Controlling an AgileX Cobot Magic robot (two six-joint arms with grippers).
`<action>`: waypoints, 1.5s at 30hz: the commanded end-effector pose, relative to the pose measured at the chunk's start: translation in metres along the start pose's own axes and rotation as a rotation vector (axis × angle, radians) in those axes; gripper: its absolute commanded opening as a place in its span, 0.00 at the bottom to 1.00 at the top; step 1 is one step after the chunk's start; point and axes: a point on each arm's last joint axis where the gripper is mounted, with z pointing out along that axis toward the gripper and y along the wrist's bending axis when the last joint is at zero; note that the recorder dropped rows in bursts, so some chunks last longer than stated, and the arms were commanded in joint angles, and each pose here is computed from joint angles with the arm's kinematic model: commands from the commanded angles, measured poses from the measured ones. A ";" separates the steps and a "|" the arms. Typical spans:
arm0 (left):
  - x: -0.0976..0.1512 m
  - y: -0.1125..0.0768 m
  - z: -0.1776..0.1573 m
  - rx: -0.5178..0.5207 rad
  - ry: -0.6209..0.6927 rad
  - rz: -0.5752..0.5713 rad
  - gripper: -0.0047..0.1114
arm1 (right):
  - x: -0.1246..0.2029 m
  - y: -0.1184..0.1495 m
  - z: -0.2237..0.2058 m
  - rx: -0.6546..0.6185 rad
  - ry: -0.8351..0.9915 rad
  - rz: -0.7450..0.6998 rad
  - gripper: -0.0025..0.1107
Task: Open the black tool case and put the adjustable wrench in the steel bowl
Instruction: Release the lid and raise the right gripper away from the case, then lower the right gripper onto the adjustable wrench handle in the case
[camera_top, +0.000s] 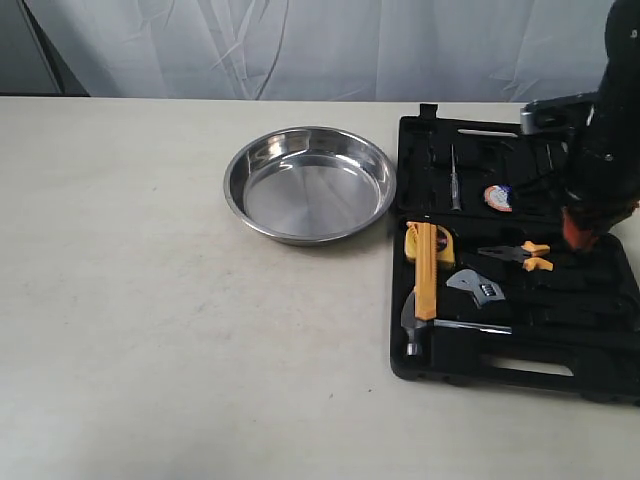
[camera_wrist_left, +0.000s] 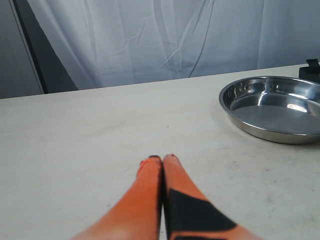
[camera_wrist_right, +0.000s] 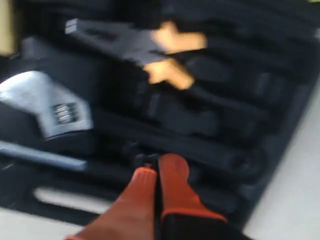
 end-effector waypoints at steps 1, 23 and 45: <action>-0.001 0.000 0.000 0.002 -0.005 -0.006 0.04 | 0.003 0.053 -0.006 -0.343 -0.016 -0.296 0.01; -0.001 0.000 0.000 0.002 -0.005 -0.006 0.04 | -0.076 0.004 -0.044 -0.018 -1.009 -0.012 0.01; -0.001 0.000 0.000 0.002 -0.005 -0.006 0.04 | 0.006 0.024 -0.010 -0.304 -0.003 -0.205 0.01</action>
